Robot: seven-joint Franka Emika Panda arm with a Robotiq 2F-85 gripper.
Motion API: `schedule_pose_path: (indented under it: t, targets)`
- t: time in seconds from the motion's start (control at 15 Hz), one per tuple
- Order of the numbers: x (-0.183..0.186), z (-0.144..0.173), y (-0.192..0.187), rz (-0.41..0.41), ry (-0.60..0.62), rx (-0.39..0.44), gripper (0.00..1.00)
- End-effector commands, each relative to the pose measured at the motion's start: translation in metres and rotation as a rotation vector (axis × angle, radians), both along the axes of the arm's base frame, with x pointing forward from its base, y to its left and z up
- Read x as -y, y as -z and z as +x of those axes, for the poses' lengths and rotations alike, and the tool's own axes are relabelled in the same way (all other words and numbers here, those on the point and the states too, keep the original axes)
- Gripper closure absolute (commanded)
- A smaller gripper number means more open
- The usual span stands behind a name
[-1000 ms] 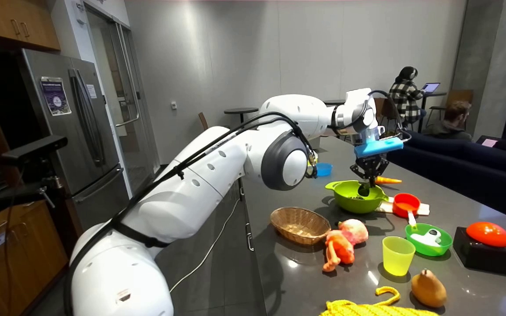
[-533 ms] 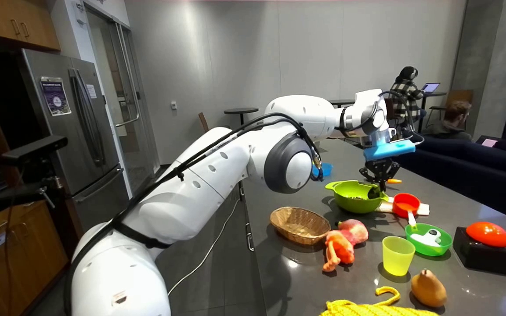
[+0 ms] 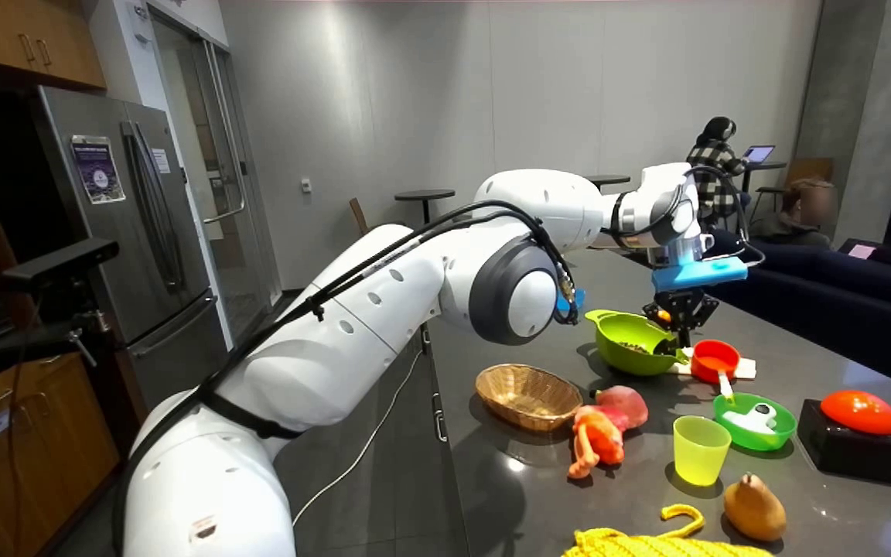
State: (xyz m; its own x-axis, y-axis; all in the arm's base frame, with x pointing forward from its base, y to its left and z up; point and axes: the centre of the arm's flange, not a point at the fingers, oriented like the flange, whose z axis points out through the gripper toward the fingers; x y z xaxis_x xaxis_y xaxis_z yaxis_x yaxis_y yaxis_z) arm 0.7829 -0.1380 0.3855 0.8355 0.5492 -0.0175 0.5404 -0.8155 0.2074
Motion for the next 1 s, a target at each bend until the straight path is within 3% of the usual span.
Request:
schedule_pose_path:
  t: [0.0, 0.33, 0.93]
  targets:
    - [-0.005, -0.022, -0.006, 0.016, 0.012, -0.015, 0.99]
    - [-0.023, -0.033, -0.017, -0.003, -0.016, -0.04, 0.99]
    - [-0.044, -0.039, -0.005, 0.074, -0.034, -0.071, 0.99]
